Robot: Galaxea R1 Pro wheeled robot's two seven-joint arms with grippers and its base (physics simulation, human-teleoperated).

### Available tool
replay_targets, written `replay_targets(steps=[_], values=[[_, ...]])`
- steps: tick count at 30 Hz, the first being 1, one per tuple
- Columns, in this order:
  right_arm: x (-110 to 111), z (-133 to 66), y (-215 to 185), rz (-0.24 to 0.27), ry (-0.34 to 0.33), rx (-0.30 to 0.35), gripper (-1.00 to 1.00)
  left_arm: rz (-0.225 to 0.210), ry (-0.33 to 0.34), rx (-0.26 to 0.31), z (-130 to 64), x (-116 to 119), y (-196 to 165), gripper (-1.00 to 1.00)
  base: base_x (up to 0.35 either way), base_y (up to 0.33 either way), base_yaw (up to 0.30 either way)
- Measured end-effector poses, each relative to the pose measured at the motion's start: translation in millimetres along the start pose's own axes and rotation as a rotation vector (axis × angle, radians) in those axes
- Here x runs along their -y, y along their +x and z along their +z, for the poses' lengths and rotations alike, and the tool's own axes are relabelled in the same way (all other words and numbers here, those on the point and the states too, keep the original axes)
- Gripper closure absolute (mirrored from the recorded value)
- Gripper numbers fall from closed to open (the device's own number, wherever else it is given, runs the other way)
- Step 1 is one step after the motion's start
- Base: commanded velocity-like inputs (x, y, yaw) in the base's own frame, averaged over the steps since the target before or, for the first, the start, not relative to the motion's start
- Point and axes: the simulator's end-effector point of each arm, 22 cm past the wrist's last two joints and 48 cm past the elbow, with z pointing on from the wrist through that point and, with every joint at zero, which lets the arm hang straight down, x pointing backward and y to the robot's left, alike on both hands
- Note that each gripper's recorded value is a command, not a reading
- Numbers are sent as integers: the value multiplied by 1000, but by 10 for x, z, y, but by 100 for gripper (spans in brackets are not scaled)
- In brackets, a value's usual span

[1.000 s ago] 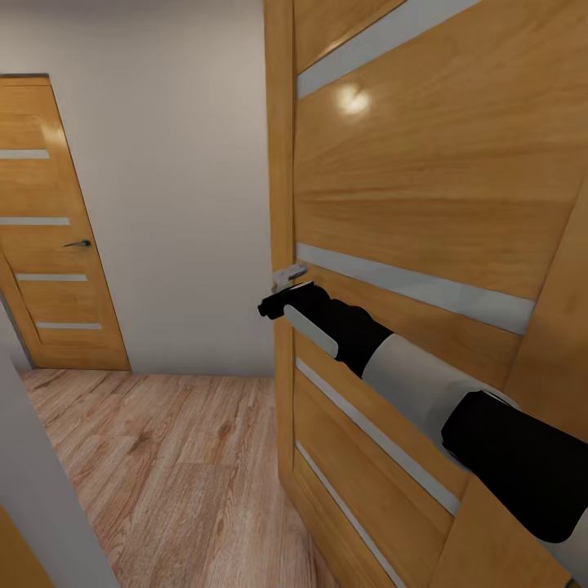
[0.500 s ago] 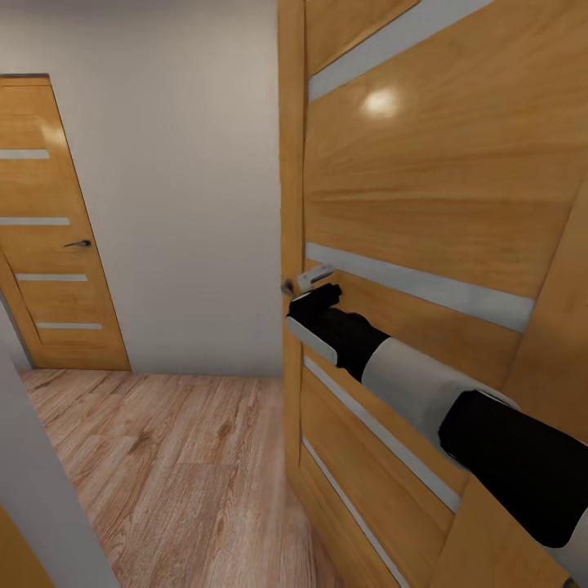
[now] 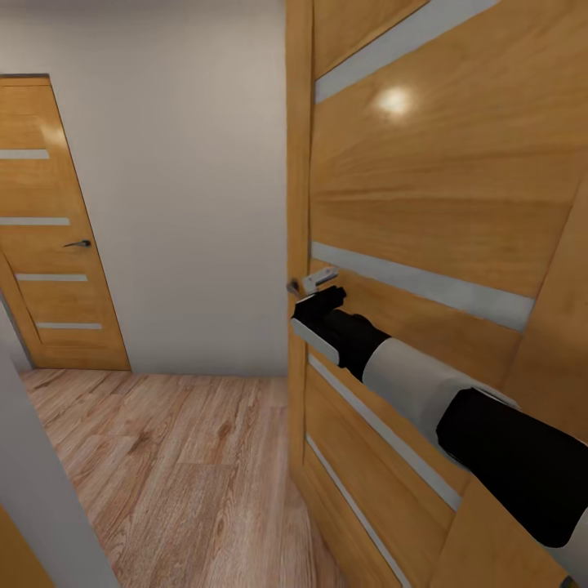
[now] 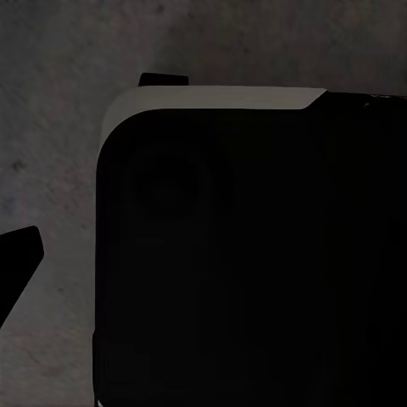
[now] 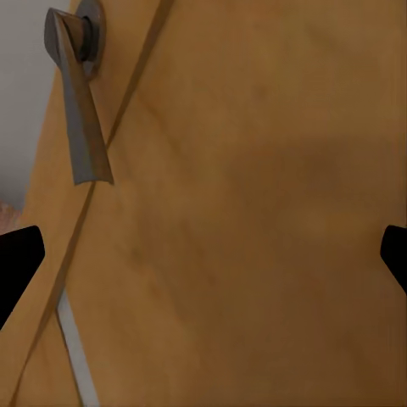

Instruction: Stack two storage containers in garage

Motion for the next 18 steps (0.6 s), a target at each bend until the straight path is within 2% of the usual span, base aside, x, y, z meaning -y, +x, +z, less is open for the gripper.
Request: replay_targets(steps=[8, 11, 14, 18], values=[[87, 122, 55, 15, -7, -17, -100, 0, -1, 0, 0, -1, 0, -100, 0, 0, 0], [232, 243, 45, 54, -14, -35, -100, 0, -1, 0, 0, -1, 0, -100, 0, 0, 0], [408, 332, 150, 35, 26, -62, -100, 0, -1, 0, 0, -1, 0, -100, 0, 0, 0], [448, 343, 153, 26, 35, -65, -100, 0, -1, 0, 0, -1, 0, -100, 0, 0, 0]])
